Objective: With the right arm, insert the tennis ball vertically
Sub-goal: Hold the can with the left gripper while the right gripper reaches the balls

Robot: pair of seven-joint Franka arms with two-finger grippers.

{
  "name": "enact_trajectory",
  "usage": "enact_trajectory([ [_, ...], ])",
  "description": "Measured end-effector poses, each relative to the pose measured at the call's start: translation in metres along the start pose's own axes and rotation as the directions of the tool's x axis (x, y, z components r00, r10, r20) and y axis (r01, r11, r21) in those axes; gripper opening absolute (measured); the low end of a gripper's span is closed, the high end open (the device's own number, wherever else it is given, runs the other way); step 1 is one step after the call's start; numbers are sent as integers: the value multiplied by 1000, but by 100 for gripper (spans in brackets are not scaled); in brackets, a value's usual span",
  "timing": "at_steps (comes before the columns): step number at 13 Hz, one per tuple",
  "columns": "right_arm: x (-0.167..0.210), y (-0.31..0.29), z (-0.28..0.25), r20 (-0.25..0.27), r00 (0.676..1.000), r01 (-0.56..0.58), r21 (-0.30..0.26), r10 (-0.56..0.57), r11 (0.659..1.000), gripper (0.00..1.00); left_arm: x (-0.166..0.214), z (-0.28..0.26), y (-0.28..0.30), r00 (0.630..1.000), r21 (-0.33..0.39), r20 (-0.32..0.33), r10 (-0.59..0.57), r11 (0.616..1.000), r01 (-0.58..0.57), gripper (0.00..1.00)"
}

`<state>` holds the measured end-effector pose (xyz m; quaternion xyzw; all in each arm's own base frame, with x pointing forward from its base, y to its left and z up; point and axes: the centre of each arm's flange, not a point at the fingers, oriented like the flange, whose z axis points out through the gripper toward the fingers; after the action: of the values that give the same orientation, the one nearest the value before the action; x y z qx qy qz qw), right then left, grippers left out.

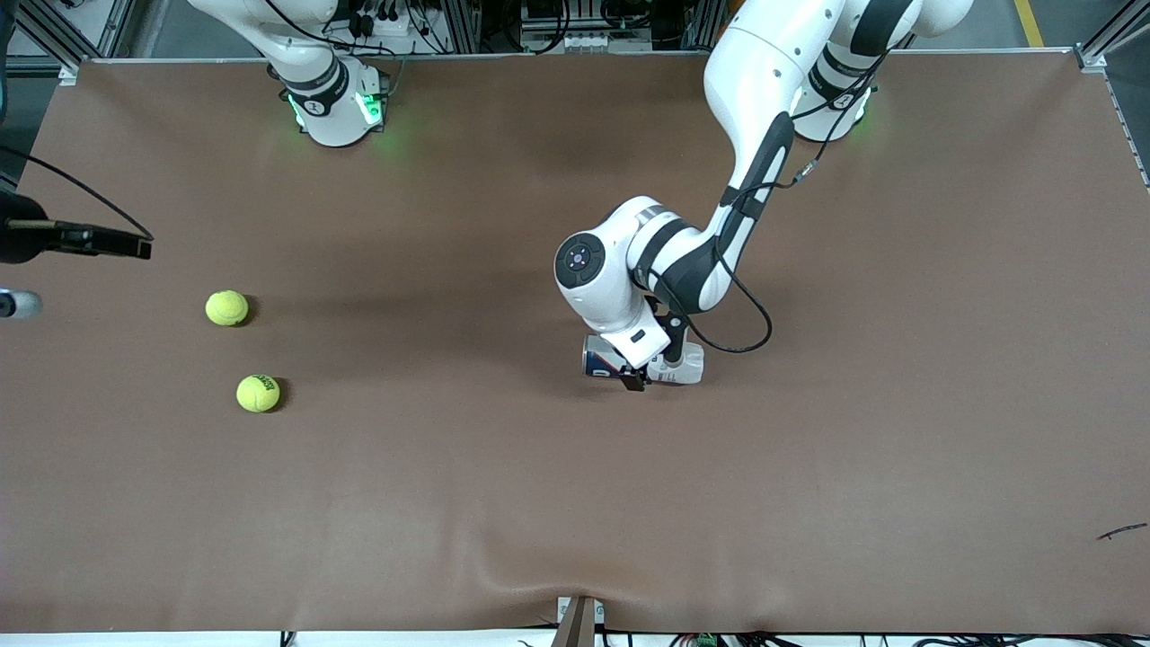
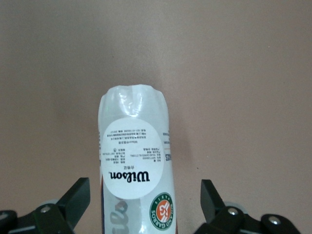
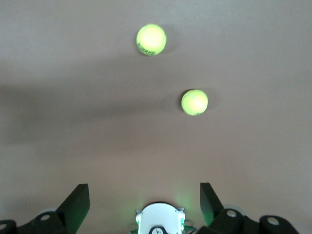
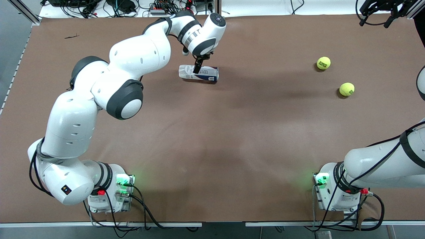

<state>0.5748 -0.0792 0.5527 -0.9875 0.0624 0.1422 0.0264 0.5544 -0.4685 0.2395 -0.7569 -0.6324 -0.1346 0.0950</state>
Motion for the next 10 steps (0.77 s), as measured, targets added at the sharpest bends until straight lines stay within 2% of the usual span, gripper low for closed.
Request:
enact_trajectory([
  [3, 10, 7, 2, -37, 999, -11, 4, 11, 1000, 100, -3, 3, -1, 1000, 0, 2, 1, 1000, -1, 100],
  [10, 11, -25, 6, -27, 999, 36, -9, -36, 999, 100, -27, 35, -16, 999, 33, -20, 34, 999, -34, 100],
])
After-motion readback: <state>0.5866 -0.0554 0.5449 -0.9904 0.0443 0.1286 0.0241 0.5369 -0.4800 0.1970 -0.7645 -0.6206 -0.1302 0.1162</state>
